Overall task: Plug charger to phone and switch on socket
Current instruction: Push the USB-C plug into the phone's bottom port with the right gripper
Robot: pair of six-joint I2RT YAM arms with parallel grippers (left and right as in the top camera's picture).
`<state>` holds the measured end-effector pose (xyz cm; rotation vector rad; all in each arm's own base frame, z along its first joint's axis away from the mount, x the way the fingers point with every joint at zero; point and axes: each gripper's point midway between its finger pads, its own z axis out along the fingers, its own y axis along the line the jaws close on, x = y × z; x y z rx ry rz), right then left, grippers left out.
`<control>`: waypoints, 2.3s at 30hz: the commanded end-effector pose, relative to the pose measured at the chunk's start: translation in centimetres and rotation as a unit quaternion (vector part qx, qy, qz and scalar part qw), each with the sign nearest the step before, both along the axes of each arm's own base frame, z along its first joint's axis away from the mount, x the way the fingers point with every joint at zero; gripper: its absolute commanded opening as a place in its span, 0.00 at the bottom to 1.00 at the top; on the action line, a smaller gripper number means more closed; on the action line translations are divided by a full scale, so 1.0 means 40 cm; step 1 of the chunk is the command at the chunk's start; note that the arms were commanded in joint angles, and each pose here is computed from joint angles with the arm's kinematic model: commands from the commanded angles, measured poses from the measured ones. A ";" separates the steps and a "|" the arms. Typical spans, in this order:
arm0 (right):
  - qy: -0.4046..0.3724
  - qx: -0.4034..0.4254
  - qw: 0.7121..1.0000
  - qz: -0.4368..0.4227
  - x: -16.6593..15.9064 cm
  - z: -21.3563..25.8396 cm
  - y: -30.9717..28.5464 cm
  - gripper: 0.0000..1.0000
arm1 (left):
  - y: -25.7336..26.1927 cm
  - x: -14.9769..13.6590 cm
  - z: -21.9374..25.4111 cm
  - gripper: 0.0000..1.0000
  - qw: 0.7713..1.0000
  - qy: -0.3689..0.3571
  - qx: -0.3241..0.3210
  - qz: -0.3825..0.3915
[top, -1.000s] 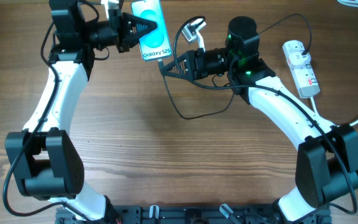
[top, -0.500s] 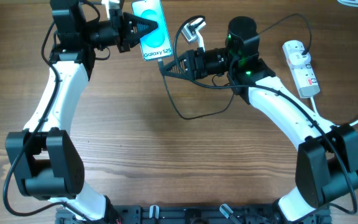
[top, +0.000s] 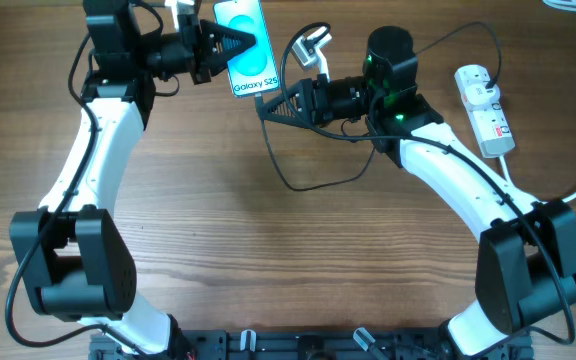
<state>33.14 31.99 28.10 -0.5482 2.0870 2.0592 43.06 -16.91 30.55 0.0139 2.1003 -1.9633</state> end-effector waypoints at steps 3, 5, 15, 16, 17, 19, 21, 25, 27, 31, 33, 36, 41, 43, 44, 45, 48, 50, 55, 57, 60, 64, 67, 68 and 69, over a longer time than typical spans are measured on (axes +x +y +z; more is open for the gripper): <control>0.000 -0.001 1.000 -0.026 0.022 0.013 0.006 0.04 | -0.019 -0.042 0.048 0.04 0.999 -0.023 -0.006 -0.031; -0.002 0.001 1.000 -0.026 0.022 0.016 0.006 0.04 | -0.020 -0.047 0.049 0.04 0.999 -0.024 -0.007 -0.037; -0.002 0.001 1.000 -0.026 0.023 0.016 0.004 0.04 | -0.022 -0.105 0.062 0.04 0.992 -0.065 -0.019 -0.105; -0.002 0.001 1.000 -0.026 0.023 0.016 0.004 0.04 | -0.022 -0.106 0.062 0.04 0.992 -0.065 -0.020 -0.106; -0.002 0.001 1.000 -0.027 0.023 0.016 0.004 0.04 | -0.022 -0.106 0.062 0.04 0.992 -0.065 -0.020 -0.106; -0.003 0.001 1.000 -0.027 0.024 0.016 0.004 0.04 | -0.022 -0.106 0.061 0.04 0.992 -0.064 -0.020 -0.106; -0.011 0.005 1.000 -0.027 0.025 0.021 0.004 0.04 | -0.027 -0.108 0.060 0.04 0.992 -0.061 -0.020 -0.108; -0.009 0.008 0.999 -0.045 0.040 0.030 0.006 0.04 | -0.038 -0.113 0.060 0.04 0.991 -0.061 -0.020 -0.114; -0.012 0.011 0.999 -0.050 0.045 0.036 0.006 0.04 | -0.038 -0.113 0.060 0.04 0.991 -0.061 -0.020 -0.114; -0.019 0.014 0.996 -0.089 0.082 0.043 0.000 0.04 | -0.038 -0.113 0.060 0.04 0.991 -0.060 -0.020 -0.114; -0.028 0.018 0.995 -0.090 0.086 0.050 -0.008 0.04 | -0.038 -0.113 0.060 0.04 0.991 -0.061 -0.020 -0.114; -0.064 0.027 0.997 -0.037 0.042 0.057 -0.013 0.77 | -0.038 -0.113 0.060 0.04 0.991 -0.061 -0.020 -0.113; -0.100 0.043 0.990 0.085 -0.062 0.051 -0.029 0.96 | -0.038 -0.109 0.060 0.04 0.991 -0.075 -0.018 -0.109; -0.099 0.044 0.989 0.100 -0.074 0.052 -0.033 0.91 | -0.038 -0.104 0.059 0.04 0.992 -0.075 -0.016 -0.103; -0.098 0.045 0.989 0.101 -0.076 0.052 -0.032 0.82 | -0.038 -0.102 0.058 0.04 0.992 -0.075 -0.015 -0.101; -0.098 0.045 0.989 0.103 -0.079 0.051 -0.029 0.66 | -0.038 -0.099 0.058 0.04 0.992 -0.075 -0.015 -0.098; -0.096 0.043 0.989 0.099 -0.083 0.046 -0.013 0.50 | -0.038 -0.092 0.056 0.04 0.993 -0.074 -0.013 -0.090; -0.095 0.042 0.990 0.092 -0.081 0.045 -0.002 0.50 | -0.038 -0.087 0.052 0.04 0.994 -0.066 -0.011 -0.083; -0.064 0.024 0.996 0.051 -0.051 0.025 0.015 0.46 | -0.038 -0.080 0.043 0.04 0.996 -0.050 -0.008 -0.072; -0.053 0.017 0.998 0.036 -0.039 0.016 0.017 0.34 | -0.038 -0.080 0.043 0.04 0.996 -0.050 -0.008 -0.072; -0.050 0.015 0.998 0.031 -0.035 0.014 0.018 0.21 | -0.038 -0.079 0.043 0.04 0.996 -0.050 -0.008 -0.072; -0.050 0.013 0.998 0.025 -0.030 0.014 0.019 0.11 | -0.038 -0.079 0.043 0.04 0.996 -0.051 -0.008 -0.072; -0.049 0.012 0.999 0.016 -0.023 0.013 0.021 0.04 | -0.038 -0.083 0.044 0.04 0.996 -0.050 -0.010 -0.077; -0.041 0.010 0.999 0.014 -0.021 0.013 0.021 0.04 | -0.038 -0.088 0.045 0.04 0.995 -0.051 -0.011 -0.082; -0.031 0.008 0.999 0.010 -0.018 0.012 0.021 0.04 | -0.038 -0.095 0.047 0.04 0.995 -0.051 -0.014 -0.090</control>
